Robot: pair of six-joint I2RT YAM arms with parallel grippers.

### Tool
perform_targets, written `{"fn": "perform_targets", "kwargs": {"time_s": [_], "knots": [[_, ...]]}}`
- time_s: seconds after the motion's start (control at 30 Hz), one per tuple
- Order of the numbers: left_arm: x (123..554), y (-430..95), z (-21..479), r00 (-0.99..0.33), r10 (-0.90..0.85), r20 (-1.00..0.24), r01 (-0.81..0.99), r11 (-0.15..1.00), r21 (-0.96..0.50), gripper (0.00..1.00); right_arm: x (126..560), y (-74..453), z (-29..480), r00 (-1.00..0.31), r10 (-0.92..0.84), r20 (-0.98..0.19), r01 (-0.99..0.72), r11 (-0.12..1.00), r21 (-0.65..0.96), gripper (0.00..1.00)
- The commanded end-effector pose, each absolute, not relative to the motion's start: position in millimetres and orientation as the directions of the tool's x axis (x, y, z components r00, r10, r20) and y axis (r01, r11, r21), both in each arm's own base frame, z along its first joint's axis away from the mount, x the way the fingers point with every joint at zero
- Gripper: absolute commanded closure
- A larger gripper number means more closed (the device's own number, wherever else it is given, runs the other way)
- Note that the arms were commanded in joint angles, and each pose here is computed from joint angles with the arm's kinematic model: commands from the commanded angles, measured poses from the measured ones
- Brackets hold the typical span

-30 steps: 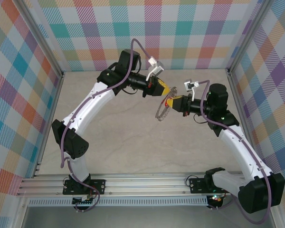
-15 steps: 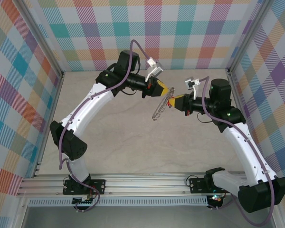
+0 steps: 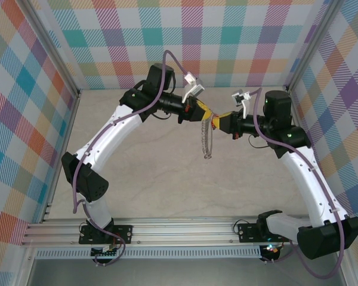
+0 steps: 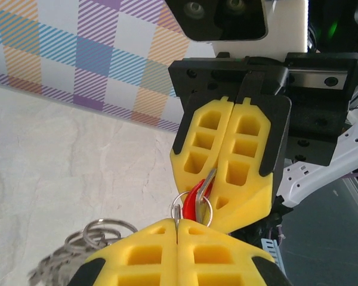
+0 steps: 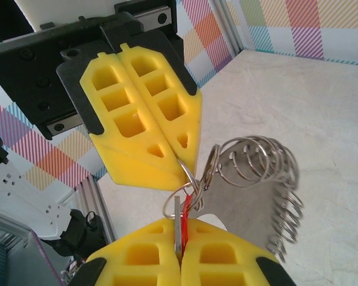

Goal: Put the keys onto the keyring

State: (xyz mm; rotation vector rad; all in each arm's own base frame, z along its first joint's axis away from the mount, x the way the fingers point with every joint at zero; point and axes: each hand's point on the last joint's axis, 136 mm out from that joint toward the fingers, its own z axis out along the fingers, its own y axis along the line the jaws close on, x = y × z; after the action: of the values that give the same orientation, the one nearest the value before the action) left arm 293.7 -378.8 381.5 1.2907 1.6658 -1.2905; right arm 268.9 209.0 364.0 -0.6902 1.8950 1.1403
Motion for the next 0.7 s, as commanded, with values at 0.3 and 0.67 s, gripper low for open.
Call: {"fn": "perform_targets", "kwargs": {"time_s": [0.3,0.67], "knots": [[282,-374,400,-0.239,0.270,-0.933,0.968,-0.011,-0.251,1.00,272,209,383,-0.466,-0.054,-0.883,-0.804,0.442,0.397,1.00],[282,-374,400,-0.241,0.267,-0.933,0.967,-0.011,-0.253,1.00,268,209,359,-0.517,-0.056,-0.854,-0.781,0.439,0.445,1.00]]}}
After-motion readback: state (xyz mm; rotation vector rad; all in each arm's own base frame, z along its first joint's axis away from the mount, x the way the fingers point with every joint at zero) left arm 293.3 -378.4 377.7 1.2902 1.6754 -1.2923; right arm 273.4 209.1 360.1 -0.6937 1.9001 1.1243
